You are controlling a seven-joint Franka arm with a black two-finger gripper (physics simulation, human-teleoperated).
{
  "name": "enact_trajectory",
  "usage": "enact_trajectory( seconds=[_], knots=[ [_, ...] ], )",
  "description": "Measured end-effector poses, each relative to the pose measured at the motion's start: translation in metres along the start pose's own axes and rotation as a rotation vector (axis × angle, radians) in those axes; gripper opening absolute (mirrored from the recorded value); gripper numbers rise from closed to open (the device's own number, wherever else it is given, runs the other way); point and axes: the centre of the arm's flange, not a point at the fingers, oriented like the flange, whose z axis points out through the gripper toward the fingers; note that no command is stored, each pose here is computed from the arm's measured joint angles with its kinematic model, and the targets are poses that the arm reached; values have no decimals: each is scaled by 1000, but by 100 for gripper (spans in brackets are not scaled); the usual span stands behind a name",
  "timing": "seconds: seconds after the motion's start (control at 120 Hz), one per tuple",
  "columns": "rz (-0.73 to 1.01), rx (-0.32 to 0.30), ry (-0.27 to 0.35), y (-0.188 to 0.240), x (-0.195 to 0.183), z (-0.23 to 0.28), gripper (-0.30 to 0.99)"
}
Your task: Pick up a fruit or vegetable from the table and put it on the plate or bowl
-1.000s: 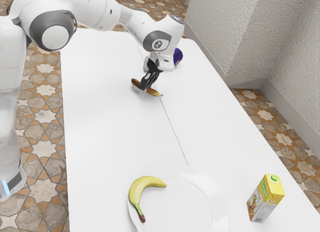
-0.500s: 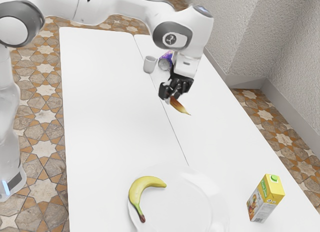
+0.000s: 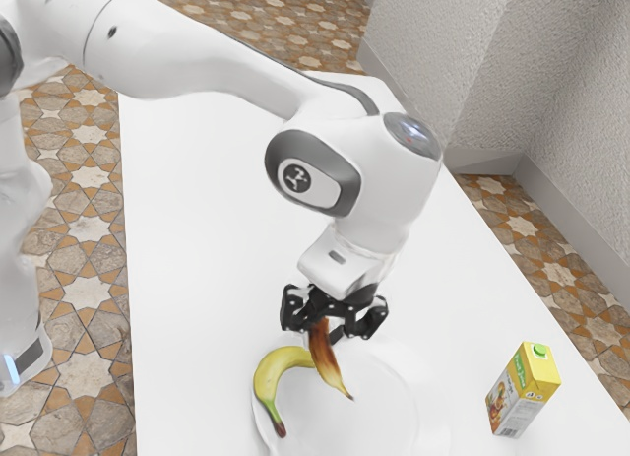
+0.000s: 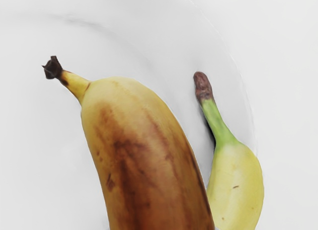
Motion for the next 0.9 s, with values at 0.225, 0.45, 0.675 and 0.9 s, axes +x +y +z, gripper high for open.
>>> enact_trajectory(
  seconds=[0.225, 0.45, 0.675, 0.9],
  knots=[
    [181, 15, 32, 53, 95, 6, 15],
    [306, 42, 44, 87, 156, 6, 15],
    [-112, 81, 49, -71, -43, 0, 14],
    [-58, 92, 43, -64, -14, 4, 13]
  ],
)
